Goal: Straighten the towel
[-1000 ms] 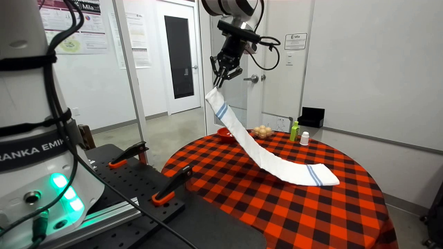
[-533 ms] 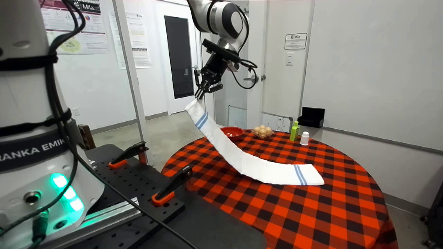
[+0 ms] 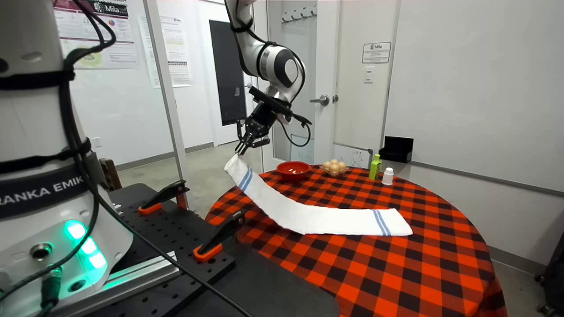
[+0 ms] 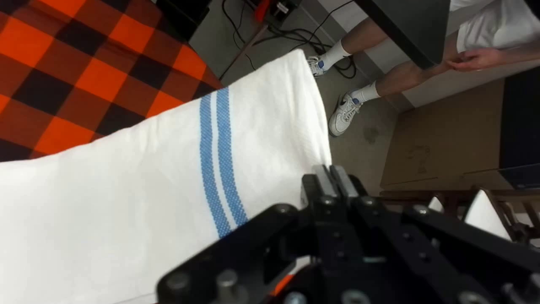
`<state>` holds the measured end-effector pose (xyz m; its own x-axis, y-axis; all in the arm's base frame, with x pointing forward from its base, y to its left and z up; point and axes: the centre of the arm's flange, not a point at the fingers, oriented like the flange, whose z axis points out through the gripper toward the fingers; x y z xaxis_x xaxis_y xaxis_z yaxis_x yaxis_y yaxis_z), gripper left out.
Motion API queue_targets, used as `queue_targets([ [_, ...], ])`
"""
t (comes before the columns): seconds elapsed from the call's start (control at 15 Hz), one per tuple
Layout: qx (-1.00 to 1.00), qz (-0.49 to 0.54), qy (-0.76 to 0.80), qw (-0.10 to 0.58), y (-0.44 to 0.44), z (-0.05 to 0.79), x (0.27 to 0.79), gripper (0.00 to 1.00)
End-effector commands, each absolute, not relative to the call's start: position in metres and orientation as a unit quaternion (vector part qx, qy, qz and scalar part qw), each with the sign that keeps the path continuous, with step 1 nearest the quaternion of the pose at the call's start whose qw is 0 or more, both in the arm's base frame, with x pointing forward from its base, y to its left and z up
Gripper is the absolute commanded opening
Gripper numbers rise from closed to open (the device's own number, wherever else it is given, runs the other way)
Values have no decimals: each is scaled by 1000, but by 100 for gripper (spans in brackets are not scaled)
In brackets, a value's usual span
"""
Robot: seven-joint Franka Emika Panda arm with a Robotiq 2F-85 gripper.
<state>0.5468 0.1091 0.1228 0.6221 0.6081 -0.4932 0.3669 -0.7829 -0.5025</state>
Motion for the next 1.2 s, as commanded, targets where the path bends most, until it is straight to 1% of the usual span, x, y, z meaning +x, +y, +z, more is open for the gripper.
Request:
queue_targets([
  [0.0,-883,340,-261,191,139,86,561,1],
  [0.27,-880,345,-262,196,172,55,556,1],
  [0.47,-883,337,-267,185,190,31,547,1],
  [0.67,-890,318,-280,167,192,7,542,1],
  [1.13,-927,240,-253,138,192,-32,549,1],
])
